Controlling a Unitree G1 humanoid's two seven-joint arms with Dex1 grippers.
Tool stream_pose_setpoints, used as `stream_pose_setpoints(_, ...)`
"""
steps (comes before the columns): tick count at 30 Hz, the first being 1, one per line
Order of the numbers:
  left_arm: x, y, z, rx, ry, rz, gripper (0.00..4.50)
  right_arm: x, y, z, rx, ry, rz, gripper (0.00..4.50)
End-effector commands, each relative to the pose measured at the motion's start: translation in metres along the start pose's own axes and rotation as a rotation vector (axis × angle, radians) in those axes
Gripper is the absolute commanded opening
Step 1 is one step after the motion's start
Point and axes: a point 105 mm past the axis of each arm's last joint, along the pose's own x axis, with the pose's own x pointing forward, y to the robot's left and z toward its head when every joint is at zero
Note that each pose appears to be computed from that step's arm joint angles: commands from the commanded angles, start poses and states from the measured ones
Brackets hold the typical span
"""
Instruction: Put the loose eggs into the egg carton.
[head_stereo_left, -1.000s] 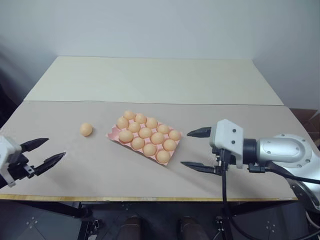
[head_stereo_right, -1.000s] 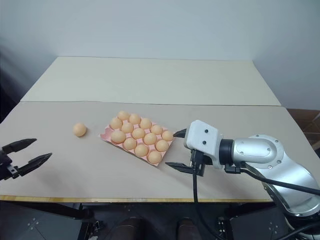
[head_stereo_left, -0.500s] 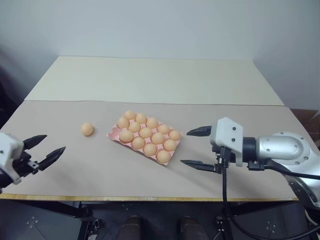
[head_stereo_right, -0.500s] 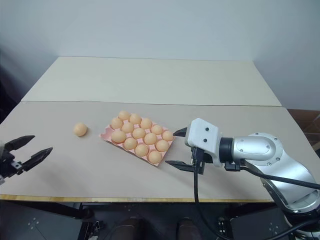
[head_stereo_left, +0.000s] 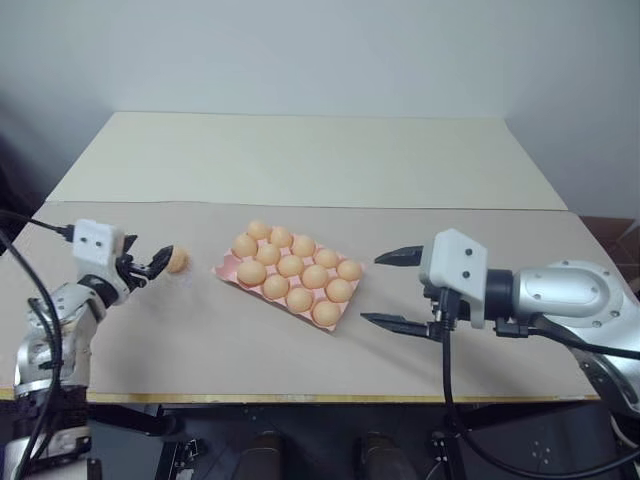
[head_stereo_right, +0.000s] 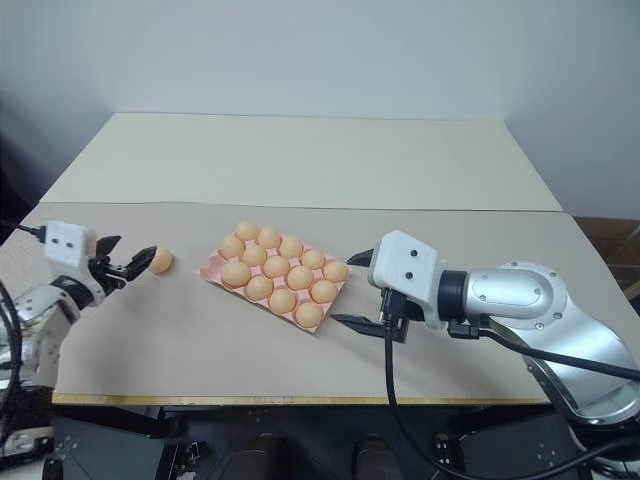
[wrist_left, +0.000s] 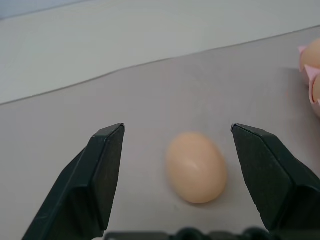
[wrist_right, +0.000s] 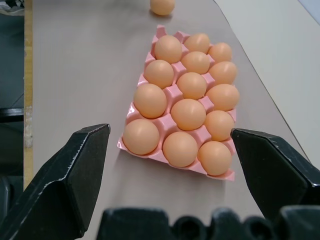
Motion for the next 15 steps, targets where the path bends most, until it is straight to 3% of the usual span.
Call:
stream_pose_setpoints(1, 0.011, 0.002, 0.002, 0.012, -0.007, 0.022, 3.71, -0.007, 0.000, 0.008, -0.036, -0.004, -0.041, 4.50)
stream_pose_setpoints(15, 0.037, -0.018, -0.016, 0.004, 0.036, -0.052, 3.71, -0.008, 0.001, 0.006, -0.021, 0.012, -0.069, 4.50)
